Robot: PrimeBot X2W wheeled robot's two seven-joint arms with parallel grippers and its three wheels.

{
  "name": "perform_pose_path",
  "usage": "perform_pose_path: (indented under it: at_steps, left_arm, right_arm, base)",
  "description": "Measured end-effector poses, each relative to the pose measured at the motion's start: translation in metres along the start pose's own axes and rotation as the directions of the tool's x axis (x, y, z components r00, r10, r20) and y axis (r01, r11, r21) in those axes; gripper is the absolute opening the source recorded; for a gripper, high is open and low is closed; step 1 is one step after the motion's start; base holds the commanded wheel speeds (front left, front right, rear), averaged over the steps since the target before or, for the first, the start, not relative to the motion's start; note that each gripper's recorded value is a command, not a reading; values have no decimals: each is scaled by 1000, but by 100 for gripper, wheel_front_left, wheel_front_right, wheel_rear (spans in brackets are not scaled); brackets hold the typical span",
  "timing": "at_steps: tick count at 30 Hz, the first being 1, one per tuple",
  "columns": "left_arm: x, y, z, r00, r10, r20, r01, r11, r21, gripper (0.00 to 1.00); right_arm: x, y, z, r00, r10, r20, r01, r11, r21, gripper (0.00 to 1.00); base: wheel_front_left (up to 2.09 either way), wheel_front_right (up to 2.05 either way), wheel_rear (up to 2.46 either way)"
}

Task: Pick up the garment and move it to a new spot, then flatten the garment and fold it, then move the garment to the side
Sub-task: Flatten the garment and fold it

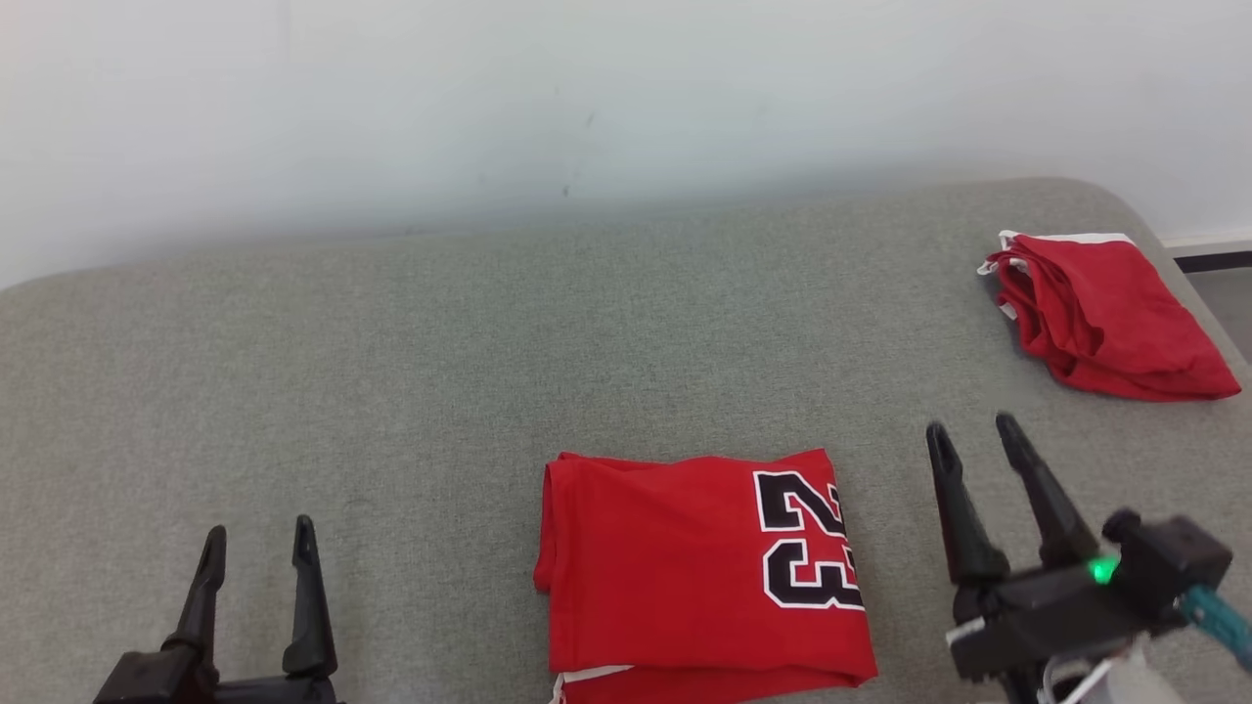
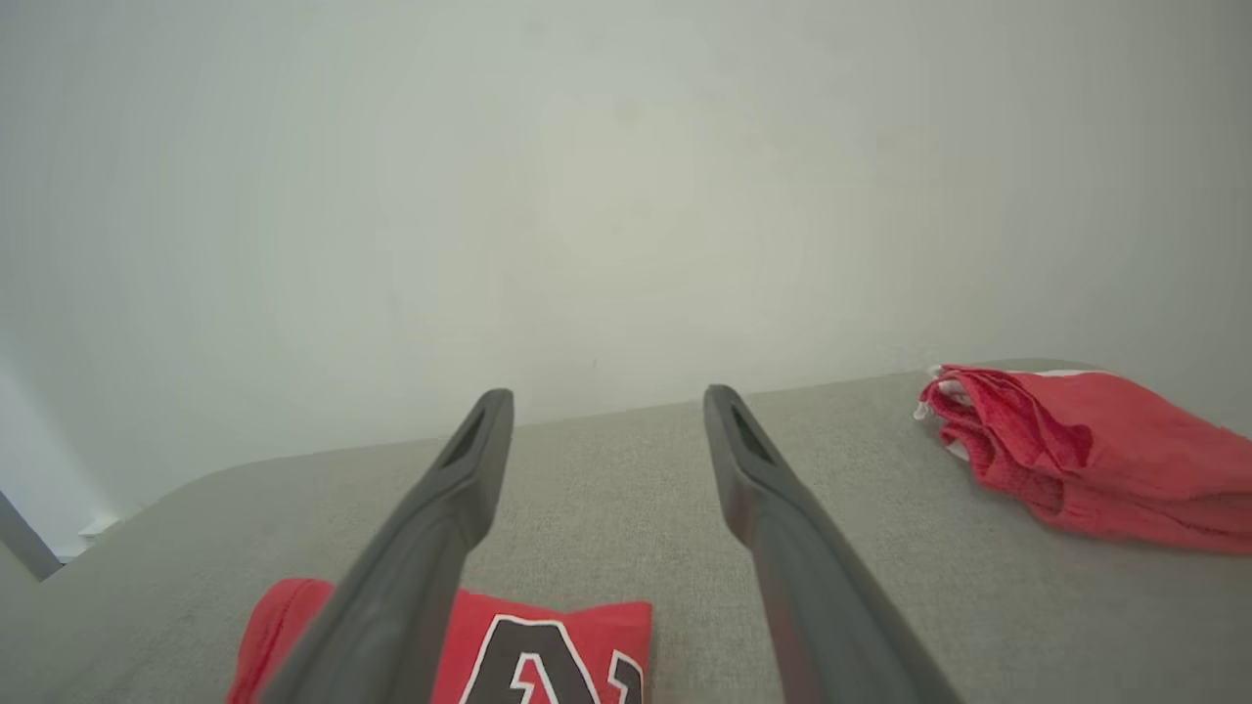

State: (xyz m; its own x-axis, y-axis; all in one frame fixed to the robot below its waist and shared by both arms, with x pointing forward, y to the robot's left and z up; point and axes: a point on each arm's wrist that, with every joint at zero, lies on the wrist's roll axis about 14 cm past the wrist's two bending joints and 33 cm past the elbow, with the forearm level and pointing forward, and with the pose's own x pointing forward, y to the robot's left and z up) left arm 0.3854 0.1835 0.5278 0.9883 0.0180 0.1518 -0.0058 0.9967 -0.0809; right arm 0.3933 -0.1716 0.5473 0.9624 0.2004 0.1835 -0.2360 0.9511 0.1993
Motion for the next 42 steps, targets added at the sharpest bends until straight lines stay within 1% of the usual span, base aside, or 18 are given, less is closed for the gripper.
perform_pose_path:
  at_steps: [2,7,14,29,42]
  left_arm:
    - [-2,1,0,1000,1,0,-1,1000,9,100]
    - [-10,-1,0,1000,-14,-5,14,1000,27,100]
    - [-22,-2,1,1000,-28,-11,28,999,42,100]
    - [-40,9,-3,1000,1,-31,0,999,45,100]
    - [-39,10,-2,1000,9,-28,-8,999,40,100]
  right_arm:
    - [-12,0,-6,1000,-24,-9,24,1000,19,100]
    - [-33,-6,-10,997,-76,-16,76,997,22,100]
    - [-48,0,-14,997,-76,-27,77,997,10,100]
    - [-41,12,-18,999,-28,-39,28,1000,-7,100]
    - [-42,12,-24,998,-29,-58,29,1000,-4,100]
  base:
    - [0,0,0]
    - [0,0,0]
    - [0,0,0]
    - [0,0,0]
    - [0,0,0]
